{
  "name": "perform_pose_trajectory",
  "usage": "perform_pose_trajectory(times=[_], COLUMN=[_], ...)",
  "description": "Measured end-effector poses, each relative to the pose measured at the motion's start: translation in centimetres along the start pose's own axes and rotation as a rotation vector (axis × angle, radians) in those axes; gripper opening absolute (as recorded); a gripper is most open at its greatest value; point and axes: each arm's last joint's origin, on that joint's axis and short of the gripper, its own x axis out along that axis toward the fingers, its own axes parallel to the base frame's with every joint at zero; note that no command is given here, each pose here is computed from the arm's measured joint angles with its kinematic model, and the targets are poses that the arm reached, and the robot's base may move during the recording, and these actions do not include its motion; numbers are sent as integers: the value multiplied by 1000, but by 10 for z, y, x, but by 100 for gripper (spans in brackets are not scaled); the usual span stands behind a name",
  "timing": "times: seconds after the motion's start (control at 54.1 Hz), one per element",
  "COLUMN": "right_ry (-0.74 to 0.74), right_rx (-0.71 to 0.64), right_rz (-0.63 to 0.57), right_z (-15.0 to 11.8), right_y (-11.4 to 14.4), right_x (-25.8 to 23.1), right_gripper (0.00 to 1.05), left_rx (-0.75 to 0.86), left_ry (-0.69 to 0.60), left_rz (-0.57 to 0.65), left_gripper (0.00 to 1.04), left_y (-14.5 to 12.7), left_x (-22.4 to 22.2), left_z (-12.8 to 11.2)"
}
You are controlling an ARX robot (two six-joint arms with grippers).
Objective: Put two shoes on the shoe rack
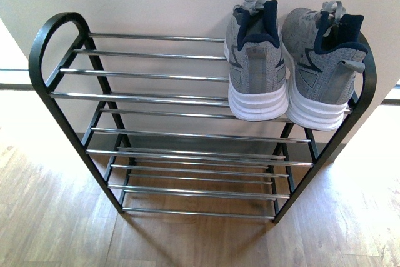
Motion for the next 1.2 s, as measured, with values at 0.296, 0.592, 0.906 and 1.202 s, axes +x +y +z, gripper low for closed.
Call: perform_pose_trajectory(times=[0.296,0.592,0.906,1.202], right_ry=[0,0,0,0], right_rx=[0,0,0,0], right_rz=[1,1,1,1], right_z=[0,0,0,0], right_y=[0,0,0,0], right_x=[0,0,0,0], right_gripper=[96,95,96,96], left_rx=[329,435,456,451], left_ry=[-591,-694,-680,-685], left_rz=[-28,-11,-23,-3], left_gripper=[66,23,1,1], left_y=[44,83,113,131], left_x=[-38,-51,-64,-75], left_z=[-41,-88,-126,-152])
